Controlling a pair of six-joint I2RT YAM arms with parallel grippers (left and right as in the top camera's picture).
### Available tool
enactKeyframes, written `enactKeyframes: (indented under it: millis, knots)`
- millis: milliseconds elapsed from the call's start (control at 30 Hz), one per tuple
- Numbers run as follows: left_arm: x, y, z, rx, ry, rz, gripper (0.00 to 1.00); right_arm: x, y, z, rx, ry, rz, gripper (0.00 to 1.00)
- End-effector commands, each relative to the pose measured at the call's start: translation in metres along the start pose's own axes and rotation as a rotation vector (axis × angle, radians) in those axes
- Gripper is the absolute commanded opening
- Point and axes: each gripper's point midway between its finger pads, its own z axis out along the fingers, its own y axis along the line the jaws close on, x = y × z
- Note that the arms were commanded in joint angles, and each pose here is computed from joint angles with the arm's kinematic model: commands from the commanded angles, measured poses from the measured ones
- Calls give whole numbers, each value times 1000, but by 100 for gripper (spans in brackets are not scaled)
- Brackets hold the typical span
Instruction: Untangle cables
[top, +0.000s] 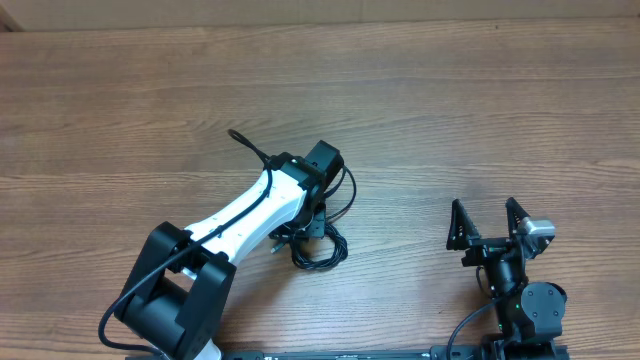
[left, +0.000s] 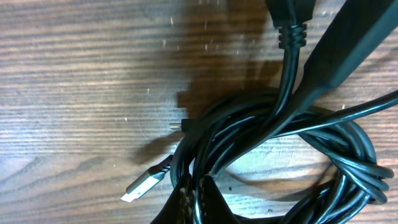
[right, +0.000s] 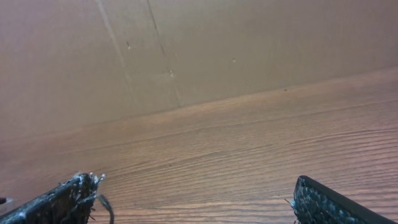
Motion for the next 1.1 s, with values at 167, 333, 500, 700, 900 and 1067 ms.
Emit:
enactKeyframes:
  millis: [167, 333, 500, 700, 900, 1067]
  knots:
    - [-6, -3, -35, 48, -25, -46, 4, 1, -3, 0, 10, -9, 2, 100]
    - [-14, -4, -59, 89, -92, -55, 4, 1, -3, 0, 10, -9, 2, 100]
    - [-8, 10, -77, 61, -134, -59, 4, 1, -3, 0, 10, -9, 2, 100]
    - [1, 25, -106, 54, -205, -66, 4, 0, -3, 0, 10, -10, 2, 100]
    - [3, 29, -130, 98, -295, -75, 4, 4, 24, -2, -143, 33, 211, 100]
    - [3, 29, -131, 107, -297, -120, 4, 17, 83, -22, -459, 243, 573, 100]
